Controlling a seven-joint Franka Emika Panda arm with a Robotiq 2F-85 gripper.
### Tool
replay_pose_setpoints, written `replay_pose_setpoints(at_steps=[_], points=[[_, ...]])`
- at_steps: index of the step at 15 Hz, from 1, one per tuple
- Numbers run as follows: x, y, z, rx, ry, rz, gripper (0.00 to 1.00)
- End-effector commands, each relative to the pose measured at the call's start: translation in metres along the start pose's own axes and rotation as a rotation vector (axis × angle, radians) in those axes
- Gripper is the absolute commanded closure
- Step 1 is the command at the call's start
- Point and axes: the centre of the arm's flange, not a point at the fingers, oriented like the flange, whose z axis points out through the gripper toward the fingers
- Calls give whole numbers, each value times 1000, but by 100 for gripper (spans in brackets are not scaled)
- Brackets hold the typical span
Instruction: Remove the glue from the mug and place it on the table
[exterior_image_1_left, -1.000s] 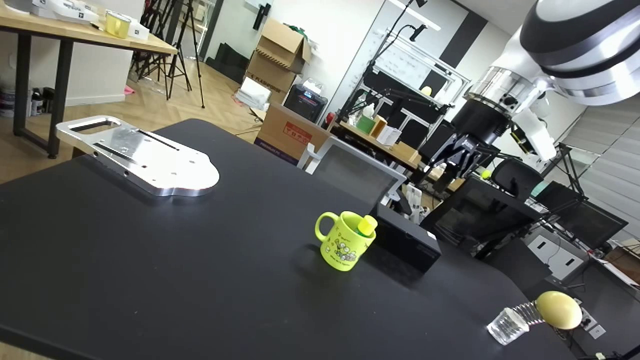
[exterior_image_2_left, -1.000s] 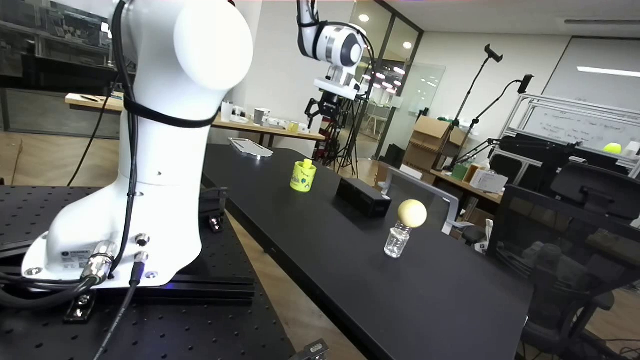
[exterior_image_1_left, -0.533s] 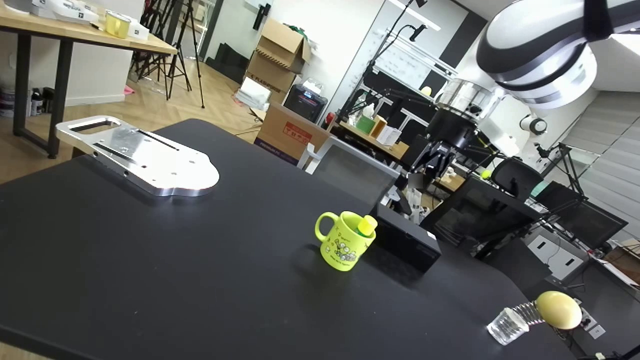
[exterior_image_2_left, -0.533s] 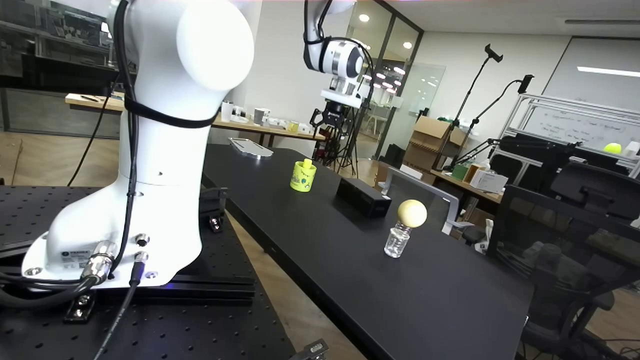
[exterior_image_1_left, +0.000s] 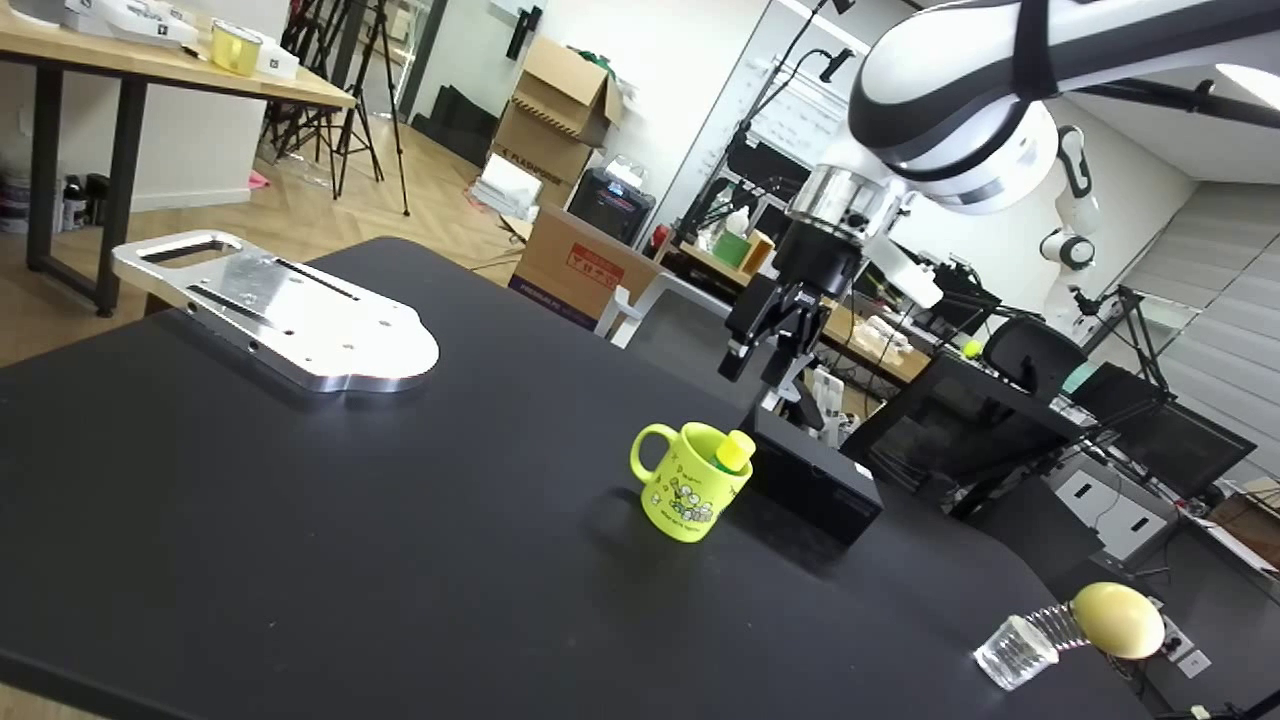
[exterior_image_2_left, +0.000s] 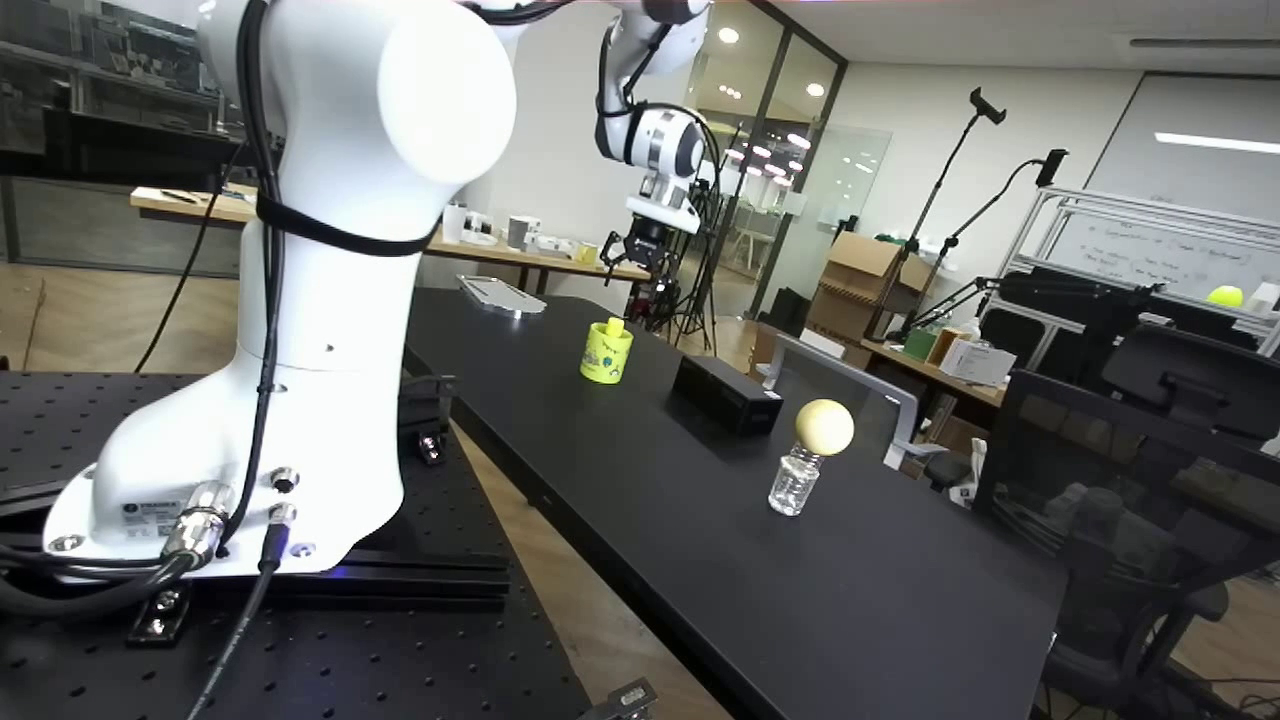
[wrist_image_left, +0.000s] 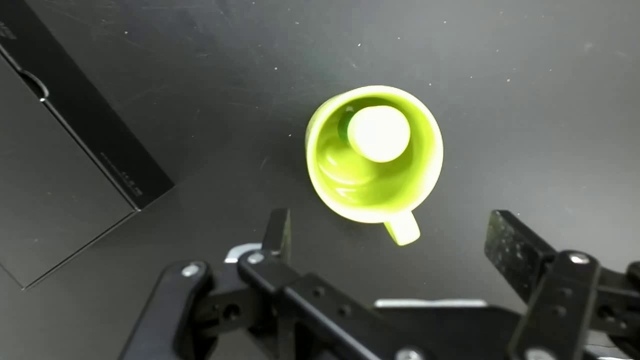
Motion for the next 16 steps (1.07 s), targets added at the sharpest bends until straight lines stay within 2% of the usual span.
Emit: replay_pose_setpoints(at_steps=[1,10,11,12,16], points=[[21,-8,10,13,-33,40,0],[12,-4,48,36,-113,84,0],[11,-3,51,39,-123,83,25],[11,-2,53,43,-132,84,26],[6,0,54,59,-188,90,55]])
